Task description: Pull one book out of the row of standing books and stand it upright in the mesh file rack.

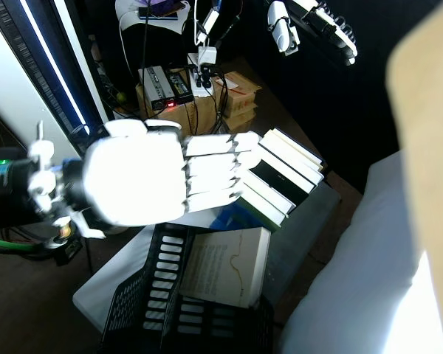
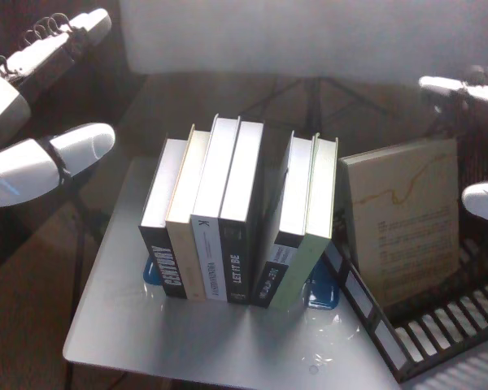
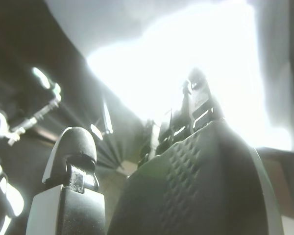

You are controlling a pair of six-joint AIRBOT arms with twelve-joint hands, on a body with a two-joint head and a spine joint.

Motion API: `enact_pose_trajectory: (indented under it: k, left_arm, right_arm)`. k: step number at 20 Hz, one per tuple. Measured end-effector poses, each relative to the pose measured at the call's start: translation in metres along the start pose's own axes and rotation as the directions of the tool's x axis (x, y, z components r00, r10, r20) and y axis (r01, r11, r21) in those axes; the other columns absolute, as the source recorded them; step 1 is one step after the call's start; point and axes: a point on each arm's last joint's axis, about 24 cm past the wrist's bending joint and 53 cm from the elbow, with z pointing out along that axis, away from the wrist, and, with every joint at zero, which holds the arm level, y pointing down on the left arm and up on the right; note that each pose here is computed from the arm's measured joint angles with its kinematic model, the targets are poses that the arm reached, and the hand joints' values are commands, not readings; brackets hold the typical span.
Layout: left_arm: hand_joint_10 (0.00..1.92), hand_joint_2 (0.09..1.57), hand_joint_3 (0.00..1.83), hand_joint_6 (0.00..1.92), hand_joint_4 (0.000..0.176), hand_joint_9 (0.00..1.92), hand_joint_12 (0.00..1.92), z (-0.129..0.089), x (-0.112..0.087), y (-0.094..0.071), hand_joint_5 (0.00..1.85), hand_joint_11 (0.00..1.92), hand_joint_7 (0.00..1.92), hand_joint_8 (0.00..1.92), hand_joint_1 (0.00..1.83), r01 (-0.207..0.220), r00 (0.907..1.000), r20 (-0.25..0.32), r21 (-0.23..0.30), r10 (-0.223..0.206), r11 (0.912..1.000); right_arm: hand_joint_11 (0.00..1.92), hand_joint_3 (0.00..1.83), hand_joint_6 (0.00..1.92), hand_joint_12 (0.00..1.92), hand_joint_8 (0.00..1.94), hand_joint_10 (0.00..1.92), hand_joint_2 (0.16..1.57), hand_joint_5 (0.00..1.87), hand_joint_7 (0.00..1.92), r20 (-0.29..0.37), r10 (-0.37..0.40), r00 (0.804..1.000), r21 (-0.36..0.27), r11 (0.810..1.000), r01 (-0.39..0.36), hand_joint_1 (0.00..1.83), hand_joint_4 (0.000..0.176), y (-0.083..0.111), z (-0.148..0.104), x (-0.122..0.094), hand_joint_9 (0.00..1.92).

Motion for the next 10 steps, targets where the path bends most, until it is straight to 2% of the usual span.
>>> enact_pose_trajectory:
  k: [1,2,4,5,7,8,9,10]
  left_arm:
    - [0.0,1.34,0.0,0.0,0.121,0.0,0.01,0.002,0.002,-0.001,0.0,0.0,0.0,0.0,0.38,0.005,1.0,-0.002,0.006,-0.005,1.0]
    - [0.0,1.34,0.0,0.0,0.123,0.0,0.0,0.005,0.007,-0.005,0.0,0.0,0.0,0.0,0.4,0.009,0.9999,-0.014,0.024,-0.009,0.9997]
    - [0.0,1.33,0.0,0.0,0.132,0.0,0.0,0.008,0.015,-0.008,0.0,0.0,0.0,0.0,0.36,0.023,0.9992,-0.034,0.041,-0.022,0.9989]
    - [0.0,1.33,0.0,0.0,0.115,0.0,0.0,0.009,0.017,-0.008,0.0,0.0,0.0,0.0,0.37,0.025,0.999,-0.038,0.043,-0.024,0.9988]
    - [0.0,1.32,0.0,0.0,0.101,0.0,0.0,0.01,0.019,-0.005,0.0,0.0,0.0,0.0,0.39,0.033,0.9987,-0.04,0.033,-0.032,0.9989]
    - [0.0,1.31,0.0,0.0,0.11,0.0,0.0,0.01,0.018,-0.004,0.0,0.0,0.0,0.0,0.35,0.035,0.9988,-0.036,0.031,-0.034,0.9989]
    - [0.0,1.31,0.0,0.0,0.109,0.0,0.0,0.01,0.017,-0.004,0.0,0.0,0.0,0.0,0.32,0.034,0.9989,-0.034,0.031,-0.033,0.9989]
    - [0.0,1.3,0.0,0.0,0.114,0.0,0.0,0.011,0.017,-0.004,0.0,0.0,0.0,0.0,0.3,0.033,0.9989,-0.034,0.031,-0.032,0.999]
  right_arm:
    - [0.0,0.01,0.0,0.5,0.0,0.37,1.35,0.0,0.0,0.019,0.017,1.0,0.007,1.0,-0.018,0.4,0.003,-0.005,-0.005,0.0,0.0]
    - [0.0,0.01,0.0,0.27,0.0,0.24,1.36,0.0,0.0,0.046,0.037,0.998,0.001,0.999,-0.037,0.37,0.008,-0.005,-0.01,-0.002,0.0]
    - [0.0,0.01,0.0,0.23,0.0,0.17,1.37,0.0,0.0,0.065,0.032,0.997,-0.028,0.999,-0.031,0.35,0.021,0.002,-0.014,-0.004,0.0]
    - [0.0,0.01,0.0,0.28,0.0,0.16,1.37,0.0,0.0,0.069,0.031,0.997,-0.036,0.999,-0.029,0.34,0.024,0.004,-0.015,-0.005,0.0]
    - [0.0,0.0,0.0,0.03,0.0,0.05,1.37,0.0,0.0,0.081,0.03,0.996,-0.063,0.998,-0.025,0.3,0.033,0.011,-0.015,-0.006,0.0]
    - [0.0,0.0,0.0,0.01,0.0,0.05,1.36,0.0,0.0,0.083,0.031,0.996,-0.066,0.997,-0.025,0.32,0.047,0.012,-0.015,-0.006,0.01]
    - [0.0,0.0,0.0,0.0,0.0,0.06,1.36,0.0,0.0,0.083,0.027,0.996,-0.066,0.998,-0.022,0.32,0.041,0.012,-0.015,-0.004,0.0]
    - [0.0,0.0,0.0,0.0,0.0,0.03,1.35,0.0,0.0,0.082,0.026,0.996,-0.067,0.998,-0.021,0.31,0.049,0.013,-0.015,-0.004,0.0]
